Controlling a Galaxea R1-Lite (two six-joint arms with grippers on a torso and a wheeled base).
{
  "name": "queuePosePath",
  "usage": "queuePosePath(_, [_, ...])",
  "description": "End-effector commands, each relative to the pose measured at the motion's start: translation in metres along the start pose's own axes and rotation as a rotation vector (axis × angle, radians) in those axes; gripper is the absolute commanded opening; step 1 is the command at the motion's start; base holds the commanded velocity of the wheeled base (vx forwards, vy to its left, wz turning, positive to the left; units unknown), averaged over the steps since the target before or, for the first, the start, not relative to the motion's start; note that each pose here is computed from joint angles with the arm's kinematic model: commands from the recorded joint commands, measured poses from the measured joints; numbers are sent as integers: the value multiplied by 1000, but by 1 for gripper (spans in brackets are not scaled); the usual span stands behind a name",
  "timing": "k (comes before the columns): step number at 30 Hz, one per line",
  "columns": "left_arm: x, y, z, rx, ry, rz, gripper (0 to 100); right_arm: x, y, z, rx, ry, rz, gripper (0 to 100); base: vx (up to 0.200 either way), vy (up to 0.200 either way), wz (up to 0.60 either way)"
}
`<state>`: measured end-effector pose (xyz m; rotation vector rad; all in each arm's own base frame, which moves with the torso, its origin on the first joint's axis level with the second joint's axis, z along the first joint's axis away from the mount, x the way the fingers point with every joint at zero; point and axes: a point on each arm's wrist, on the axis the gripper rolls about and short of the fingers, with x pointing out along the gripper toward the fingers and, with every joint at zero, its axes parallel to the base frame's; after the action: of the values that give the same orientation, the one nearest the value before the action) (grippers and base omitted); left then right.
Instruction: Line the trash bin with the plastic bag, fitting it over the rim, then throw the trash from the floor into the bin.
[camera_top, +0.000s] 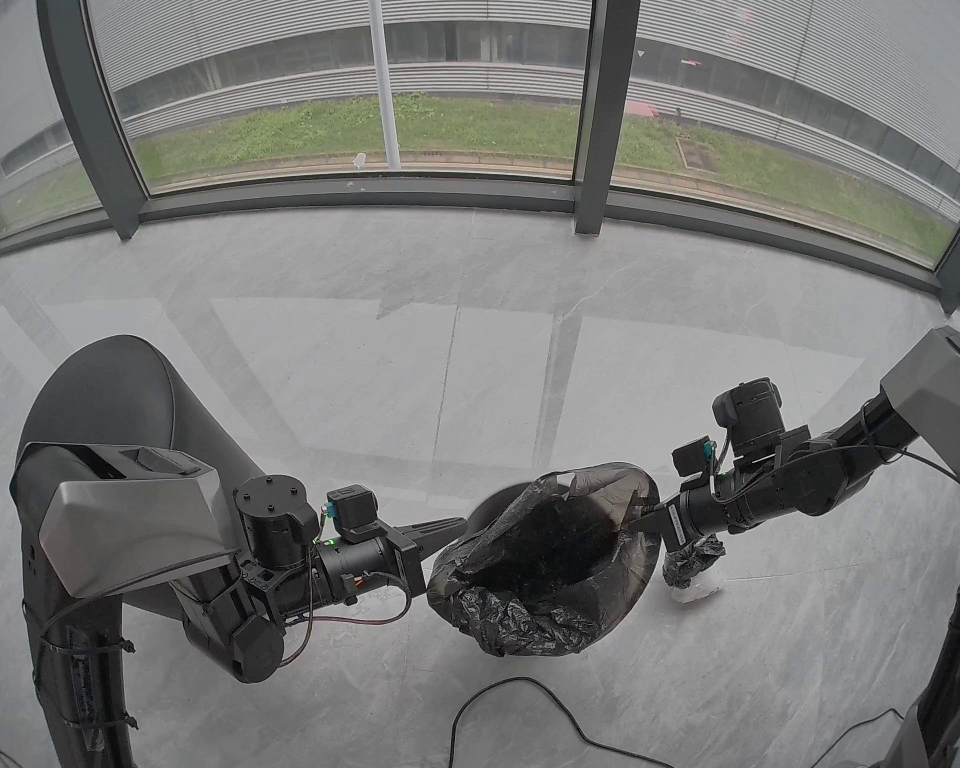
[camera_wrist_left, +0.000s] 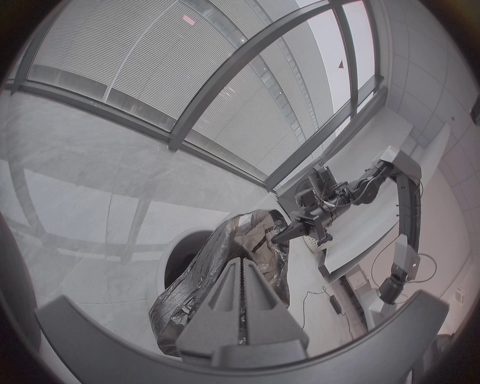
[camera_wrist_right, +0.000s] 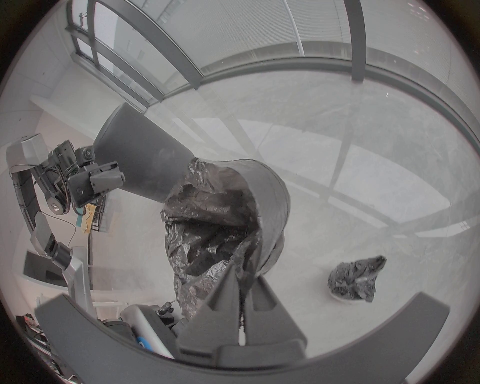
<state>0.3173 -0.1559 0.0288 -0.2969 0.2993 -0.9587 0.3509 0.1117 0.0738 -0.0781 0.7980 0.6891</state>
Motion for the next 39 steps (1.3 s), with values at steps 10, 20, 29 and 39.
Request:
queuePosePath(10, [36, 16, -29, 141, 25, -26, 0, 13, 8, -8, -32, -6, 20, 0, 0, 0, 0])
queuePosePath(20, [53, 26, -22, 227, 12, -28, 0, 10, 16, -6, -54, -21, 30, 0, 0, 0, 0])
queuePosePath(29, [78, 51, -16, 317, -27, -12, 100, 13, 26, -6, -82, -39, 49, 0, 0, 0, 0])
queuePosePath(39, [103, 67, -5, 395, -71, -19, 100, 9, 33, -6, -93, -43, 58, 0, 0, 0, 0])
